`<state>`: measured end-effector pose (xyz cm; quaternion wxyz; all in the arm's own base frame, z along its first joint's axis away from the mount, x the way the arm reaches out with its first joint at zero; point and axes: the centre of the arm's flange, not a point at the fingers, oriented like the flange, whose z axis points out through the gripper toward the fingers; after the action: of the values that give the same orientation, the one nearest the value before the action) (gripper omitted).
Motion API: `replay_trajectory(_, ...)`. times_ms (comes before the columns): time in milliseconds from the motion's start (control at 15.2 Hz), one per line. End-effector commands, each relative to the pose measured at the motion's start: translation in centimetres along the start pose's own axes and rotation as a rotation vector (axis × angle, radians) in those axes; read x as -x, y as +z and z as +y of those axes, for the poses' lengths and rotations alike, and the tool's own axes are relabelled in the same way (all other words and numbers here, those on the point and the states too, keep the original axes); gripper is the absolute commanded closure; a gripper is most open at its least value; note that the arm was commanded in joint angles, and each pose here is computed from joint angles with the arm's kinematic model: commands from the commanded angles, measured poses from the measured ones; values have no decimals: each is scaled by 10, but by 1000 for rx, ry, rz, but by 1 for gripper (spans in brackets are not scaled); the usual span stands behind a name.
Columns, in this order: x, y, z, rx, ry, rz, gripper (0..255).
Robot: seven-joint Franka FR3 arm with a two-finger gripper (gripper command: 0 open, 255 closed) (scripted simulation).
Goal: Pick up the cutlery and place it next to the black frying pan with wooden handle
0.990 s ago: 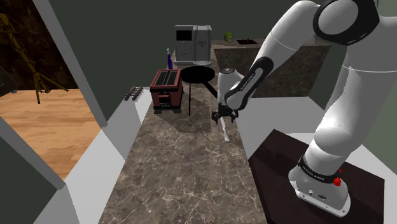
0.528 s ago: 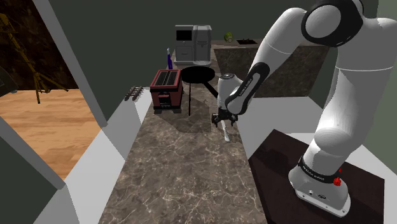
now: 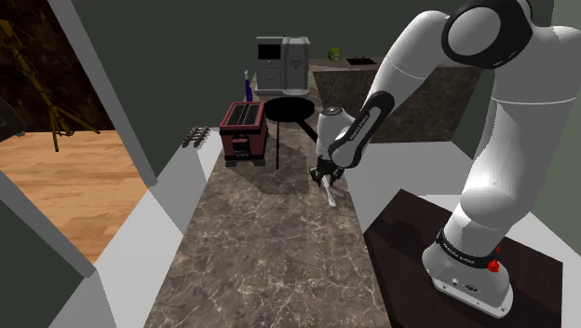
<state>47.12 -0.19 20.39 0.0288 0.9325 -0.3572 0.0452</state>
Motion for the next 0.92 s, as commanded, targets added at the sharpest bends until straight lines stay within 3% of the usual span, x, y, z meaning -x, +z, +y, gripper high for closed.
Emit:
replay_trajectory(0,0,6,7,23,12,-17,255)
replay_trajectory(462,-1,6,8,22,12,-17,255)
replay_trajectory(858,-4,-26,9,22,12,-17,255)
